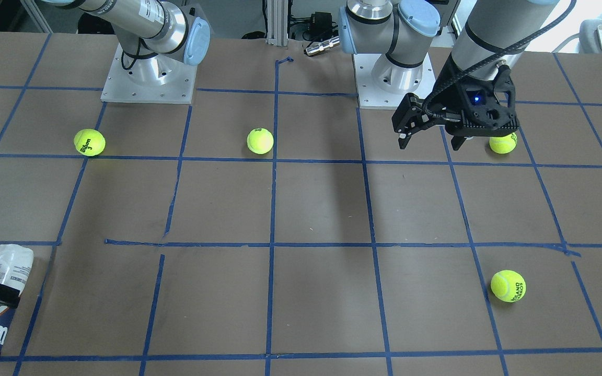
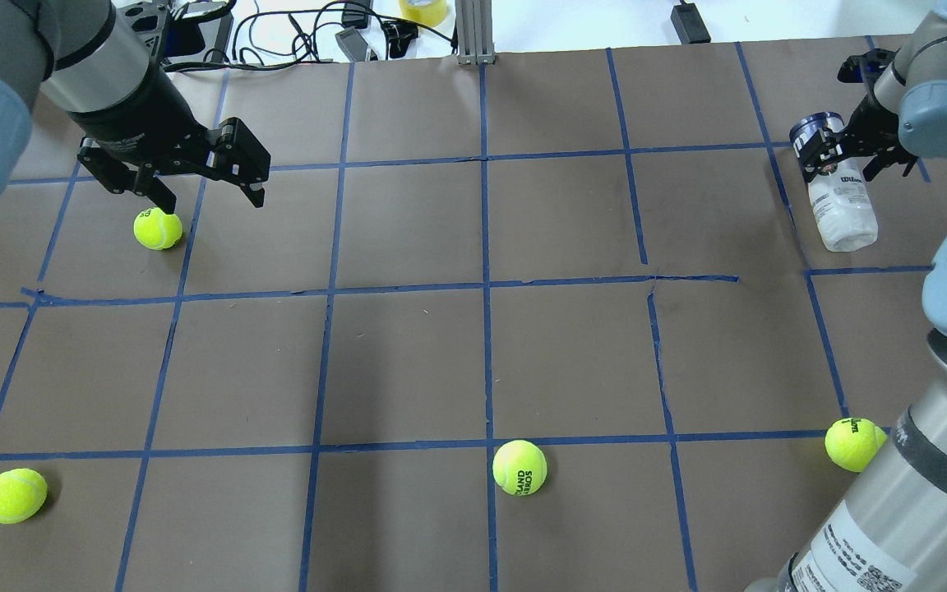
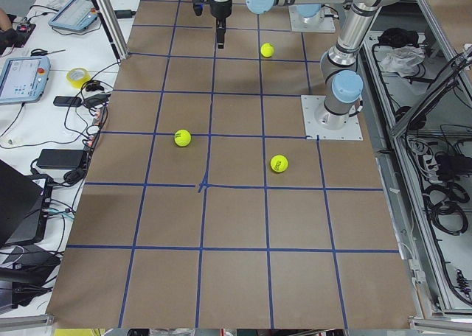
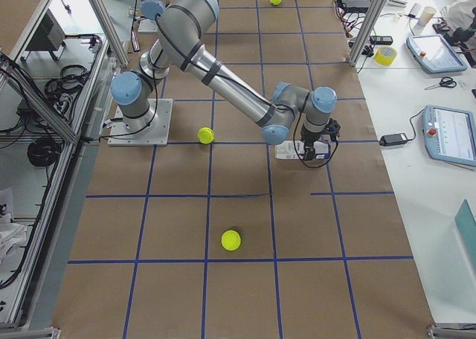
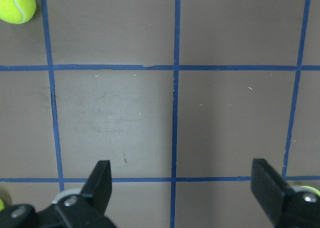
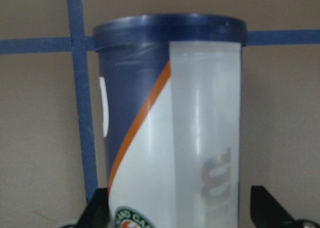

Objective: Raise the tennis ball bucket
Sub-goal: 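Close the right gripper on the can and lift it, then carry the can with the right gripper toward the table center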

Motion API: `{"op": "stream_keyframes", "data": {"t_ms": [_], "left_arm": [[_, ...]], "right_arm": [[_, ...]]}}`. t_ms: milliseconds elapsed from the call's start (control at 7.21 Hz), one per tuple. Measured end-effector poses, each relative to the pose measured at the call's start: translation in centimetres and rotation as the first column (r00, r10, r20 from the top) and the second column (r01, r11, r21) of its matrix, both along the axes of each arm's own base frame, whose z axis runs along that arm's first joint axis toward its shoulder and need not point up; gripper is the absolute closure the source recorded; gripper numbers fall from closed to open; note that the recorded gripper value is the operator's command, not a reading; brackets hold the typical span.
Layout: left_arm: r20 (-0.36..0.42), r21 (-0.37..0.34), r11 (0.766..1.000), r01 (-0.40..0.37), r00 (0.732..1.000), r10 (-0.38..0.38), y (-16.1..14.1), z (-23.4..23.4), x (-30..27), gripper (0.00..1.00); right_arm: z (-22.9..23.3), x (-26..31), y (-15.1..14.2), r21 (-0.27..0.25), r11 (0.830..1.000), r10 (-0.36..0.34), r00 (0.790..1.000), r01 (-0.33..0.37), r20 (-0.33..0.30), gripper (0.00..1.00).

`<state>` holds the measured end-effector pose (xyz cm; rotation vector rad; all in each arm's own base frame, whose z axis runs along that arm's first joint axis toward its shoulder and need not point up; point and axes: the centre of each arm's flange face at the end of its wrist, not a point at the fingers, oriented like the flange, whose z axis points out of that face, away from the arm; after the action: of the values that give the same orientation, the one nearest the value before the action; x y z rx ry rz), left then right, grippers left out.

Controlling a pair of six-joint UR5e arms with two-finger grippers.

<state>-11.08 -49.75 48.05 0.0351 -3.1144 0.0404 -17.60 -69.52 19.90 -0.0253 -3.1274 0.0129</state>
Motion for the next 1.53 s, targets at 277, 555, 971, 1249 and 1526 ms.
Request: {"op": "stream_keyframes", "data": {"t_ms": [277, 555, 971, 1249, 1526], "left_arm": [[-0.001, 0.002, 1.0, -0.001, 1.0, 0.001, 0.0, -0.1, 0.0, 0.0], [-0.001, 0.001, 1.0, -0.001, 1.0, 0.001, -0.1, -0.1, 0.0, 0.0], [0.0, 0.001, 1.0, -0.001, 1.0, 0.001, 0.0, 0.0, 0.0, 0.0], [-0.001, 0.001, 1.0, -0.002, 1.0, 0.002, -0.1, -0.1, 0.0, 0.0], [-0.002, 0.002, 1.0, -0.003, 1.0, 0.003, -0.1, -0.2, 0.0, 0.0]], "right_arm": [[-1.7, -0.1, 0.3, 0.027, 0.999, 0.018, 1.0, -0.018, 0.014, 0.0], [-2.2, -0.1, 0.3, 0.039, 0.999, 0.02, 1.0, -0.021, 0.019, 0.0], [-2.2, -0.1, 0.2, 0.036, 0.999, 0.02, 1.0, -0.021, 0.021, 0.2], [-2.3, 0.0, 0.2, 0.037, 0.999, 0.02, 1.0, -0.021, 0.023, 0.3], [-1.5, 0.1, 0.1, 0.028, 0.999, 0.021, 1.0, -0.022, 0.018, 0.29]]}}
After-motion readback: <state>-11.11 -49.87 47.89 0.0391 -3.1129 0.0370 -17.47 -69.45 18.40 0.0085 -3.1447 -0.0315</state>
